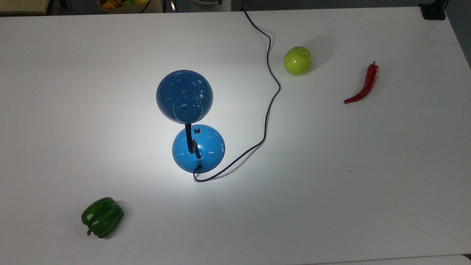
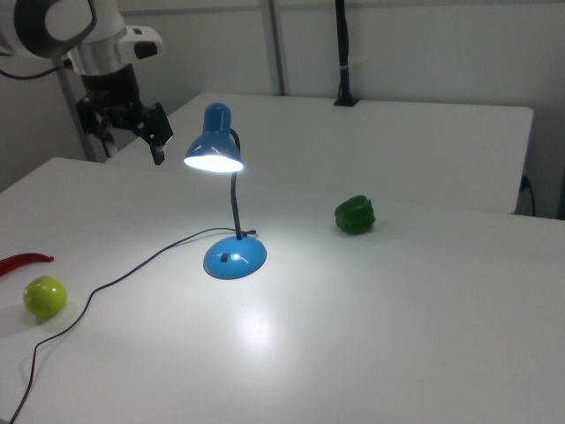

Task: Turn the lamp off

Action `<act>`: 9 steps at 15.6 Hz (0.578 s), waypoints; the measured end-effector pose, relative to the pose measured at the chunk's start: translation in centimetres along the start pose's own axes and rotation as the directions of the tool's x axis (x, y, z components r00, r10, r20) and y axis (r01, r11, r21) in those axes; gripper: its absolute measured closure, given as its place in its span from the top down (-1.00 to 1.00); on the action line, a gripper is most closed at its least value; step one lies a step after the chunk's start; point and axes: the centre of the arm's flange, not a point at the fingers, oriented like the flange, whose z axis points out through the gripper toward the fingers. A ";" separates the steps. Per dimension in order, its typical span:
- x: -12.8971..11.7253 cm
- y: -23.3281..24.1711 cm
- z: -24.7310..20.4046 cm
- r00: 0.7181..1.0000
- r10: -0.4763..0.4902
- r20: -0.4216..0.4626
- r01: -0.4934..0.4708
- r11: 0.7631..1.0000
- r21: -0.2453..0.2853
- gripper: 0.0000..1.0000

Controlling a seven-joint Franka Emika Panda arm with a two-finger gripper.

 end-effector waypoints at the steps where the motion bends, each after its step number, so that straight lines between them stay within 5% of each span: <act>1: 0.0 0.0 0.0 1.000 0.000 0.000 0.000 1.000 0.000 1.00; 9: 0.0 0.0 0.0 1.000 -0.011 0.000 0.011 1.000 0.000 1.00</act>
